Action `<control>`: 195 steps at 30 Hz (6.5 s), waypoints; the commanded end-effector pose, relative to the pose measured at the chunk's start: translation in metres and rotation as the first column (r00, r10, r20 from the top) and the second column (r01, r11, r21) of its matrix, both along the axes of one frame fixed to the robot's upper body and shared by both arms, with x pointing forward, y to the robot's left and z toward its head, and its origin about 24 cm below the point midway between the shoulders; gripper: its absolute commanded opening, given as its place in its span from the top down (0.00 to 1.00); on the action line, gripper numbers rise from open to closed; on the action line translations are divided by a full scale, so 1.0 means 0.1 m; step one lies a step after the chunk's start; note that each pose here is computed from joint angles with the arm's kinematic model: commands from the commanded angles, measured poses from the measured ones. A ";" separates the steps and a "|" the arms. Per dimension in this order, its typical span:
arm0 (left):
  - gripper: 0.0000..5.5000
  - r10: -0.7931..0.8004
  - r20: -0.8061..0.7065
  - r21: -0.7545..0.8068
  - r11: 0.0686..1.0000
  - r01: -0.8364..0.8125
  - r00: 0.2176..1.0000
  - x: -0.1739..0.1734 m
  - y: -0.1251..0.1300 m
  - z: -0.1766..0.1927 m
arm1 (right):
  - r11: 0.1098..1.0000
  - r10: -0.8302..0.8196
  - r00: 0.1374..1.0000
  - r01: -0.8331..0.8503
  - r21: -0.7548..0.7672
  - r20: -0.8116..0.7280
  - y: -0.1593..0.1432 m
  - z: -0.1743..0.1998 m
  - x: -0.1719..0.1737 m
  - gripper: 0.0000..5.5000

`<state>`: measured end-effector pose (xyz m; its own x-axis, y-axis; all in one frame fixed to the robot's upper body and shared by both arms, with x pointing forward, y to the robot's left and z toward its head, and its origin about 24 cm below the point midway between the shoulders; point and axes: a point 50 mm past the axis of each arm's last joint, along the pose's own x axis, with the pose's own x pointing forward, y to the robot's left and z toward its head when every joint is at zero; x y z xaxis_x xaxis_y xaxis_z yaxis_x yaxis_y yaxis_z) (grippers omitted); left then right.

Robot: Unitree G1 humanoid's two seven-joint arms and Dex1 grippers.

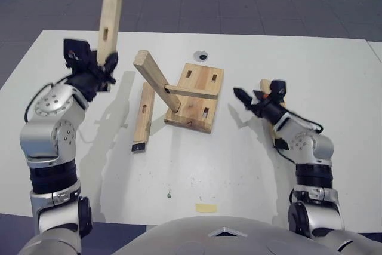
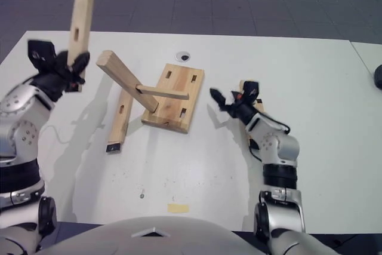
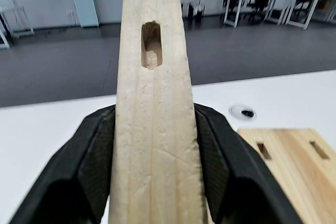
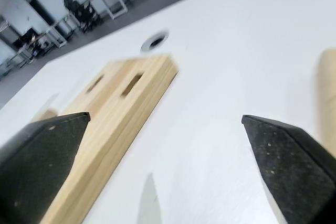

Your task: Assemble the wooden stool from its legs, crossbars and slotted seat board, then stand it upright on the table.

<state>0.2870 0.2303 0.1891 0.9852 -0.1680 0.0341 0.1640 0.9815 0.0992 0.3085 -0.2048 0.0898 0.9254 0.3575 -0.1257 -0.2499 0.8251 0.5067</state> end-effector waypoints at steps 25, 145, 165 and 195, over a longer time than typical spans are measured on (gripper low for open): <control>0.63 -0.573 0.165 0.311 0.803 0.509 0.803 -0.13 -1.03 0.36 | 0.705 0.303 0.817 -0.538 0.461 0.491 1.08 1.54 0.13 0.07; 0.63 -0.753 -0.141 0.064 0.641 0.765 0.642 -0.54 -1.22 -0.25 | 0.959 0.178 0.841 -0.032 -0.281 0.511 0.49 0.47 -0.36 0.82; 0.63 -0.735 -0.165 0.092 0.653 0.752 0.658 -0.53 -1.22 -0.31 | 0.929 0.301 0.839 -0.151 -0.337 0.453 0.57 0.41 -0.42 0.82; 0.63 -0.717 -0.192 0.116 0.661 0.741 0.670 -0.52 -1.22 -0.39 | 0.943 0.319 0.941 -0.302 -0.140 0.114 0.61 0.37 -0.35 0.82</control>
